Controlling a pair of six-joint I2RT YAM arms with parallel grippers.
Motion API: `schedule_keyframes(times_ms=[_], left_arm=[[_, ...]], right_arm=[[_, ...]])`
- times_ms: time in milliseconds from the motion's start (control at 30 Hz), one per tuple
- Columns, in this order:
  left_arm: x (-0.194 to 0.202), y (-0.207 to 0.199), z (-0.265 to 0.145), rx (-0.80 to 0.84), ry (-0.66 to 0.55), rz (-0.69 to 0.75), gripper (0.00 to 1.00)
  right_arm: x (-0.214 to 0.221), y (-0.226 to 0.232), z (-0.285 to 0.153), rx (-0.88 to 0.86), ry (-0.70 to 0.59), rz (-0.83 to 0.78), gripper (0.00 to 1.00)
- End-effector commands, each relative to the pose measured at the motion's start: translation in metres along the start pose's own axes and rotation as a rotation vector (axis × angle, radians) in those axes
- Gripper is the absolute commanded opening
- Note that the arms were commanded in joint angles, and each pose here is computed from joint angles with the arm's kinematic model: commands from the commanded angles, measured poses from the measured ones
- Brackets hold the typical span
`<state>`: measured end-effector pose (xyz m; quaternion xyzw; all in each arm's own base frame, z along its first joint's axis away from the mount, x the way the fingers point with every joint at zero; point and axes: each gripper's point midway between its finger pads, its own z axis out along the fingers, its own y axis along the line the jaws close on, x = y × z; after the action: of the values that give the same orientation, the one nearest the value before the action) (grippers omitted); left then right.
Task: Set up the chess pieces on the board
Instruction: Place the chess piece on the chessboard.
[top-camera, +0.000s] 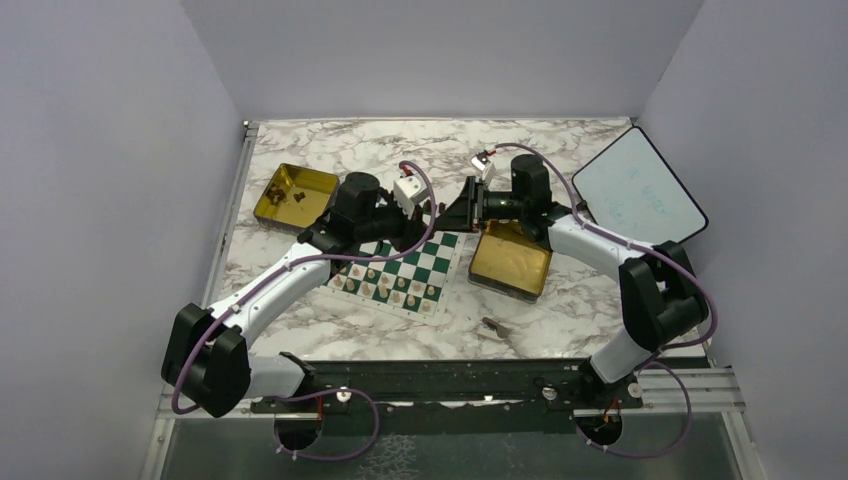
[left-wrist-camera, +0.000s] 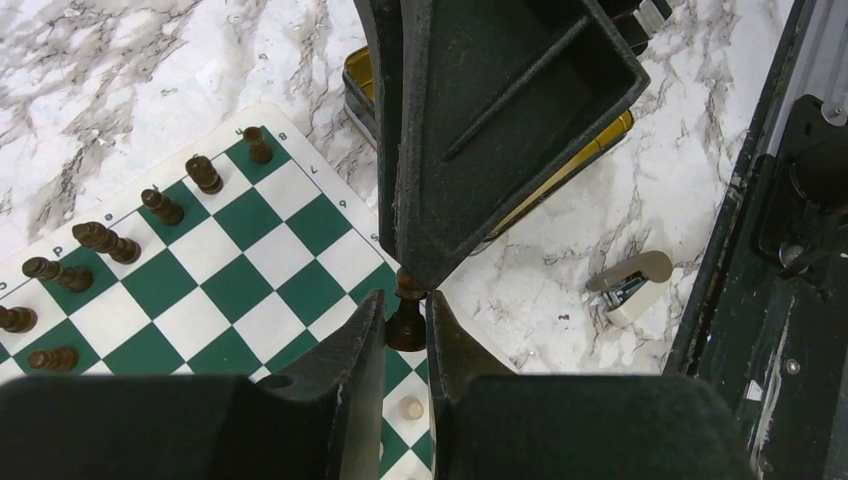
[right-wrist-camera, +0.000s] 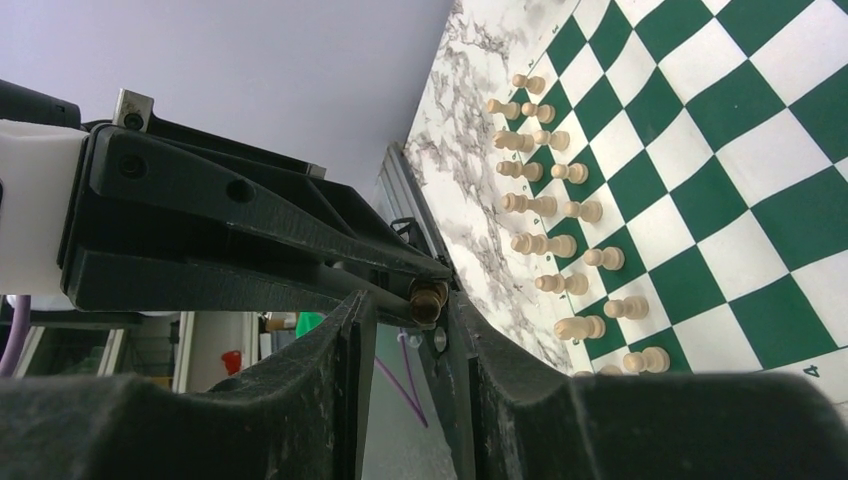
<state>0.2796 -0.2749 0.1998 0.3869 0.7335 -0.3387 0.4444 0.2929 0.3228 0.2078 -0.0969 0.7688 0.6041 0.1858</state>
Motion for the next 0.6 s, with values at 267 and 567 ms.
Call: schedule_keyframes(times_ms=[267,567], left_arm=[[-0.0102,0.0001,-0.0023,-0.023,-0.045,0.074,0.10],[-0.0061,0.0078,-0.0032,-0.066,-0.037,0.084,0.08]], right_arm=[[0.0151,-0.0036,0.0099,-0.008,0.063,0.025,0.34],[0.0169,-0.0028,0.0112,-0.015,0.066,0.027,0.14]])
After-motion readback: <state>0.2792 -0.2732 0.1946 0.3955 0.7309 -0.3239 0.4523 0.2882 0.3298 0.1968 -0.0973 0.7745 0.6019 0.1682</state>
